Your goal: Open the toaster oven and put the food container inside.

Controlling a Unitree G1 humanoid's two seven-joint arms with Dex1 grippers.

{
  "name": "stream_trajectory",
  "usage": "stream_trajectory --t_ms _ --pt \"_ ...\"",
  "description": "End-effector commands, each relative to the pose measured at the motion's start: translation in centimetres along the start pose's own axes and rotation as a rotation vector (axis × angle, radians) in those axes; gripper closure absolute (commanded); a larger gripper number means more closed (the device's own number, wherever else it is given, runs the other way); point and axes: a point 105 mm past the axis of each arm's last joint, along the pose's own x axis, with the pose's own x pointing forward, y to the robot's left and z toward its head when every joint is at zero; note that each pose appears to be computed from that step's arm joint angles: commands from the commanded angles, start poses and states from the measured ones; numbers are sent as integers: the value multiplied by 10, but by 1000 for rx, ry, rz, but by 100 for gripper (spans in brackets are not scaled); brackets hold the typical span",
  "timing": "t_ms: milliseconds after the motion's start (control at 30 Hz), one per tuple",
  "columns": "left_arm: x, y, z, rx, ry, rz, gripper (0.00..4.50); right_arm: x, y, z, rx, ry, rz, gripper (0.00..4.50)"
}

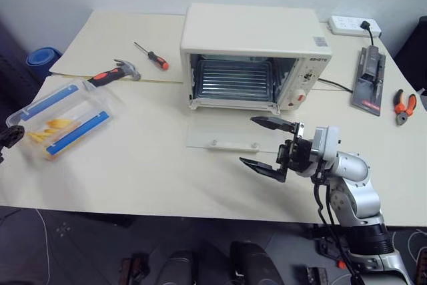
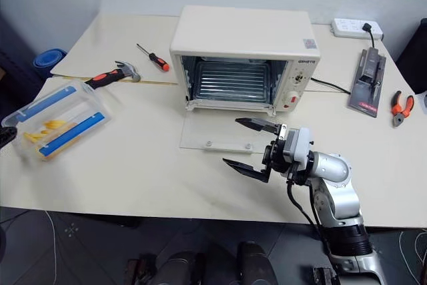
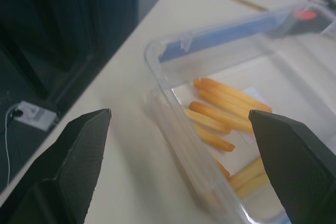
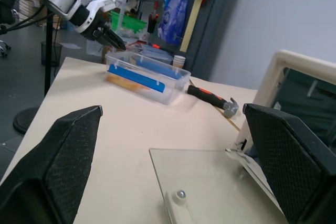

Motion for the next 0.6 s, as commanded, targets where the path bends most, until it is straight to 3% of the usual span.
stream_trajectory --t_ms 33,67,167,600 --pt "9 7 3 7 37 47 4 2 -1 8 -33 -12 -16 0" --pt "13 4 1 6 54 38 4 3 -1 8 -33 -11 -23 0" --pt "23 1 0 -27 68 33 62 4 -2 7 -37 -5 -35 0" --pt "24 -15 17 -9 54 -54 423 -4 -7 6 -57 49 -66 0"
